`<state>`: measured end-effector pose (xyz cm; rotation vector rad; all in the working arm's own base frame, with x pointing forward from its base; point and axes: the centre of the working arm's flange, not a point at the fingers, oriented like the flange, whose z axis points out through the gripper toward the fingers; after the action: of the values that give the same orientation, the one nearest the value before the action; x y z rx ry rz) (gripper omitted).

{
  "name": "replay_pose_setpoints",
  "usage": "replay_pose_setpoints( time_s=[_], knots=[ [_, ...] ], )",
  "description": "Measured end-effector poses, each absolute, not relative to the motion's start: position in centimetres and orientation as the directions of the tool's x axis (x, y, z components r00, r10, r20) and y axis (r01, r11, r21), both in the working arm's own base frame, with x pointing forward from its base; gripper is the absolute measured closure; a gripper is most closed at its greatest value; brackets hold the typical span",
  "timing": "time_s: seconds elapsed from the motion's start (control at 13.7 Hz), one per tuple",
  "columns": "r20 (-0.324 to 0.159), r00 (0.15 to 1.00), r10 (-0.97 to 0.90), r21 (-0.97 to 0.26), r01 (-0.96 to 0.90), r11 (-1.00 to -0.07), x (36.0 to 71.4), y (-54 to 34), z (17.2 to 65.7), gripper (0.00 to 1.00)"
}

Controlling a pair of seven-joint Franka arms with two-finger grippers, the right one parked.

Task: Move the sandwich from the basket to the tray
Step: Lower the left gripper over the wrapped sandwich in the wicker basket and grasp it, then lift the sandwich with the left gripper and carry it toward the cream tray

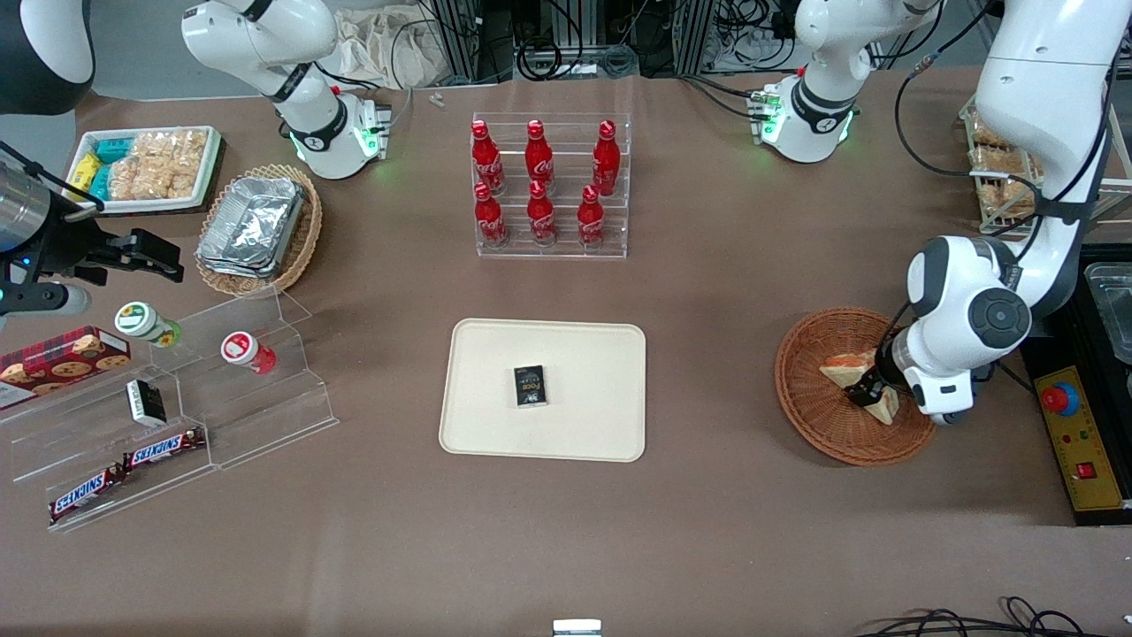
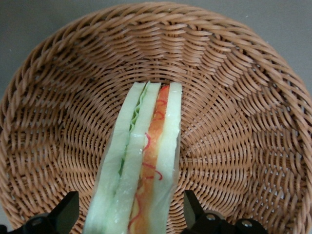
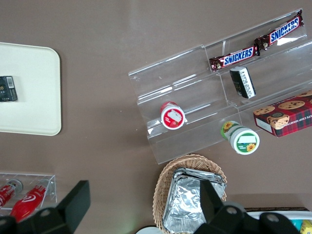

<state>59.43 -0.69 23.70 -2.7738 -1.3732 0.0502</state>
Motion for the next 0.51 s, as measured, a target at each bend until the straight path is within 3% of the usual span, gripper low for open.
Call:
replay_pose_setpoints(
  time_s=[0.36,0.51],
  knots=[
    [-0.002,0.598,0.802,-0.047,0.801,-0.597,59.8,-0.8,24.1,0.56],
    [0.005,0.600,0.800,-0.045,0.800,-0.599,60.6,-1.0,25.2,0.64]
  ],
)
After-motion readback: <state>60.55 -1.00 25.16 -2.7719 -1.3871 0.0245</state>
